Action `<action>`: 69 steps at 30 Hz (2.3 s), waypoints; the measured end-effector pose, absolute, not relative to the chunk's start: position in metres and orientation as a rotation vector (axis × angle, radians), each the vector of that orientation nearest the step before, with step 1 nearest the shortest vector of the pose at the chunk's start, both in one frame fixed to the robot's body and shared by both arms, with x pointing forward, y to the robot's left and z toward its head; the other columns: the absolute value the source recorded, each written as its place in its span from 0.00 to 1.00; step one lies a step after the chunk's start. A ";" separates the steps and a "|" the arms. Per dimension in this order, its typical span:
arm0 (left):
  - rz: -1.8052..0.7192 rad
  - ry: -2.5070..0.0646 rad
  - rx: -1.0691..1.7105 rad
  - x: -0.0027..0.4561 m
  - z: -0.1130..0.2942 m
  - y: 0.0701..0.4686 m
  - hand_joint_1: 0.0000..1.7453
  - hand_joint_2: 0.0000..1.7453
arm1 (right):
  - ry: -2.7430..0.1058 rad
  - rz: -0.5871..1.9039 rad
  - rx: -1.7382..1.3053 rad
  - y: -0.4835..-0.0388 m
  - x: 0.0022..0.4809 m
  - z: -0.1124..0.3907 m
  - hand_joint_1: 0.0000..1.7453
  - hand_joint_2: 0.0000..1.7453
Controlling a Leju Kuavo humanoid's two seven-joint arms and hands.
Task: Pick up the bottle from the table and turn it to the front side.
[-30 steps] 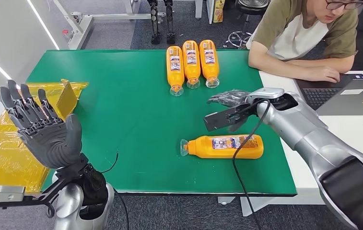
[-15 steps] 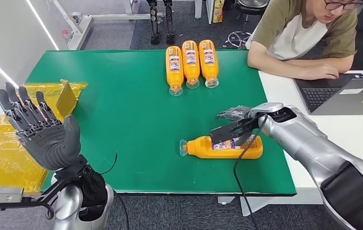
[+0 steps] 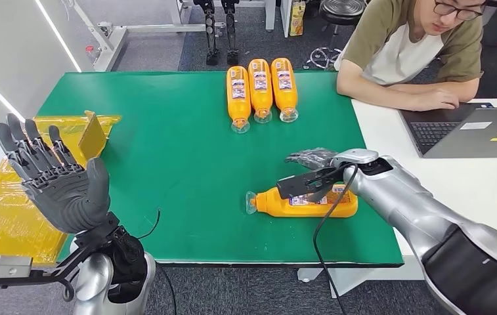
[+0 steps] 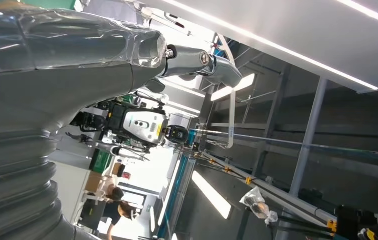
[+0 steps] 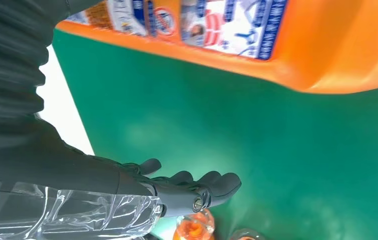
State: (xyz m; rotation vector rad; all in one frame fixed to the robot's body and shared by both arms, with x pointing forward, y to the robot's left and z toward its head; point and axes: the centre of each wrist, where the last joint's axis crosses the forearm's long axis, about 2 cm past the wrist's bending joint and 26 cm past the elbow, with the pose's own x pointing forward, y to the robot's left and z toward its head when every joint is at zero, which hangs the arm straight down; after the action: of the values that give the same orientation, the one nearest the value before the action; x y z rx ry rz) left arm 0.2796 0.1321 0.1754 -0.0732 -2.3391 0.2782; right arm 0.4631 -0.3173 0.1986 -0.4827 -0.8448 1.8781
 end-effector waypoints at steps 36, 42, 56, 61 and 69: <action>0.283 -2.336 -0.078 0.280 0.175 0.132 0.00 1.00 | -0.786 1.858 -0.495 -0.328 0.440 0.149 0.76 1.00; 0.281 -2.337 -0.081 0.280 0.175 0.132 0.00 1.00 | -0.859 1.837 -0.568 -0.332 0.436 0.143 1.00 1.00; 0.173 -2.229 -0.213 0.282 0.149 0.114 0.00 1.00 | -1.784 1.126 -0.668 -0.252 0.380 0.087 1.00 1.00; 0.044 -2.116 -0.322 0.284 0.122 0.099 0.00 1.00 | -1.990 0.869 -0.588 -0.215 0.371 0.095 1.00 1.00; -0.146 -1.981 -0.464 0.285 0.095 0.085 0.00 1.00 | -2.212 0.627 -0.485 -0.176 0.356 0.110 1.00 1.00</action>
State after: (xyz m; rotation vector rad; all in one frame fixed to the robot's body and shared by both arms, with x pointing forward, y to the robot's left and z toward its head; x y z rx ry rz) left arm 0.2847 0.0852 0.0952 -0.4641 -1.9811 -0.1457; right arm 0.3560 -0.1760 0.1098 -0.4848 -2.2120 0.6269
